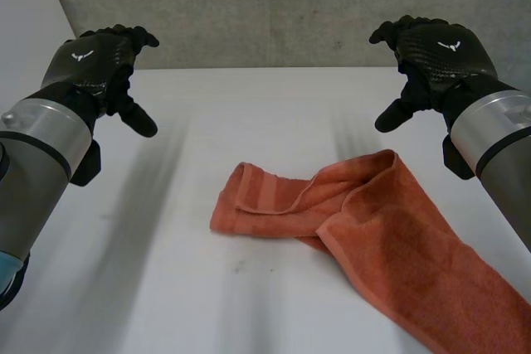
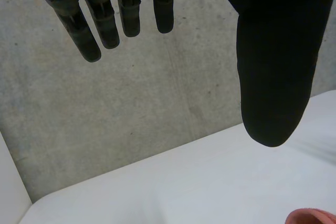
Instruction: Fold the laundry
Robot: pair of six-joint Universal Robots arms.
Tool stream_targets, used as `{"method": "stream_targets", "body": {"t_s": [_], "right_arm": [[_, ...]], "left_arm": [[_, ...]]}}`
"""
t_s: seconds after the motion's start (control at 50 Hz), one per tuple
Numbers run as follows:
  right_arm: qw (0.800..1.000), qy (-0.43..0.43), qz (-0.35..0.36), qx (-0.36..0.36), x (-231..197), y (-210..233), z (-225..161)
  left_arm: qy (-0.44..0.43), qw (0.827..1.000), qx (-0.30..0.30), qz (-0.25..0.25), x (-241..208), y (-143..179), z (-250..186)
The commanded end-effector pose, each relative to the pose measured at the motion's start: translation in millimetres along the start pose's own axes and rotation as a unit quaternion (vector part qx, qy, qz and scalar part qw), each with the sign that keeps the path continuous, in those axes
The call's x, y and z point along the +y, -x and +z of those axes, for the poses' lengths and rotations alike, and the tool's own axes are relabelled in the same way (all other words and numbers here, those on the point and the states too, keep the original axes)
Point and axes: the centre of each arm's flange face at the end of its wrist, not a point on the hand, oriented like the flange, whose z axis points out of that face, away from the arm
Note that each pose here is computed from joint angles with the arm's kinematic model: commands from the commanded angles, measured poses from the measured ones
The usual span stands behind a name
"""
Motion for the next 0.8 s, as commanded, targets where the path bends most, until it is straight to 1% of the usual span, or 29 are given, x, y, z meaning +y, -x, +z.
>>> {"method": "stream_targets", "body": {"t_s": [0.02,0.34,0.52,0.8], "right_arm": [[1.0,0.004,-0.015,-0.003,4.3,-2.6,14.0],[1.0,-0.006,-0.021,-0.002,-2.7,-2.3,8.2],[0.999,-0.003,-0.046,0.001,-0.6,-2.0,6.9],[0.999,-0.003,-0.048,0.007,0.8,-3.4,7.1]], "left_arm": [[0.0,0.999,-0.032,-0.005,4.1,7.4,10.8],[0.014,1.0,-0.028,-0.002,12.4,4.9,9.4],[0.015,1.0,-0.026,-0.001,13.9,3.5,8.5],[0.02,1.0,-0.024,-0.003,18.4,2.0,6.4]]}}
